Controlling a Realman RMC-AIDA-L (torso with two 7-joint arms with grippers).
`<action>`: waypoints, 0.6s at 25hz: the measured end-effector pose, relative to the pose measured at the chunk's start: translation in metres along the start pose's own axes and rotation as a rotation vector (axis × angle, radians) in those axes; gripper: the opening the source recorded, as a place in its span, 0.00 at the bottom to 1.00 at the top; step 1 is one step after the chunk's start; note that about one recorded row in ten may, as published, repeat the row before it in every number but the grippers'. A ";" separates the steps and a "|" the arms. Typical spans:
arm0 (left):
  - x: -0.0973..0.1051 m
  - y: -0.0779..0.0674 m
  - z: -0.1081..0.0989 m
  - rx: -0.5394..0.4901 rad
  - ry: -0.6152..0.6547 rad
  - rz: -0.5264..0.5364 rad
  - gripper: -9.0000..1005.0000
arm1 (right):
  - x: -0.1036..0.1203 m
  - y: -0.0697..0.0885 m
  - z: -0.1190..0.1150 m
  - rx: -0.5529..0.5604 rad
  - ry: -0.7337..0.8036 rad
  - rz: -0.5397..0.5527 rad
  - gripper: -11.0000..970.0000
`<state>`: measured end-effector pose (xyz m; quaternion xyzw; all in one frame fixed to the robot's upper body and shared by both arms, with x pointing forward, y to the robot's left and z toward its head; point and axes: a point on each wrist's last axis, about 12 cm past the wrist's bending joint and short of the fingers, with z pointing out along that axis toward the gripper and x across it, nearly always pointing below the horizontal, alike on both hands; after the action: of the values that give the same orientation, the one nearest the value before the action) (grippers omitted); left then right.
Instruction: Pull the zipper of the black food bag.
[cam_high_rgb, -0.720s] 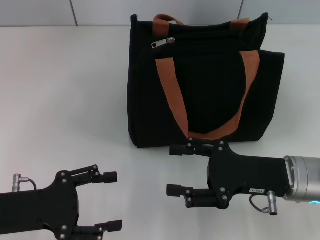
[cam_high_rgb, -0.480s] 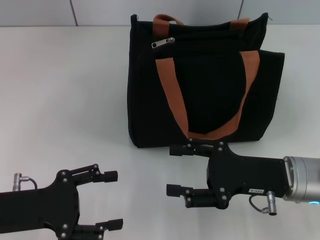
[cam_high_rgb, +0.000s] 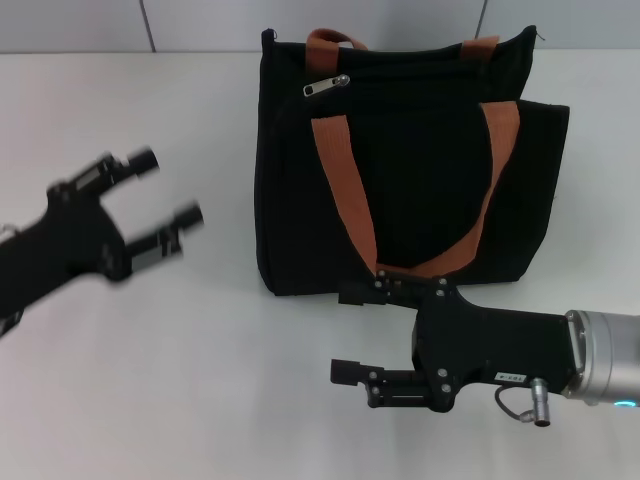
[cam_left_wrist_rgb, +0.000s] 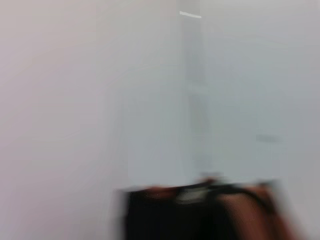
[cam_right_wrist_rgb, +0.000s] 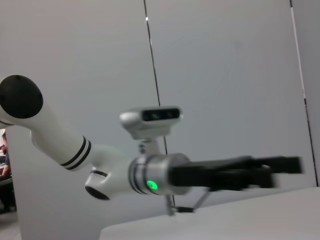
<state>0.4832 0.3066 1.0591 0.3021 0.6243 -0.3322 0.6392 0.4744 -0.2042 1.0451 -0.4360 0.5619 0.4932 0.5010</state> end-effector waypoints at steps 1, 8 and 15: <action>0.002 0.006 0.005 -0.041 0.008 -0.013 0.81 | 0.001 0.000 0.001 0.002 -0.005 -0.002 0.78; 0.008 0.019 0.050 -0.014 0.148 0.035 0.80 | 0.004 0.001 0.005 0.015 -0.022 0.006 0.78; 0.016 0.021 0.085 0.033 0.273 0.087 0.79 | 0.005 0.002 0.004 0.044 -0.046 0.031 0.78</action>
<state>0.5510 0.2507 1.0462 0.3816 0.6864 -0.2703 0.5569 0.4725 -0.2003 1.0400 -0.4046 0.5677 0.4983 0.5155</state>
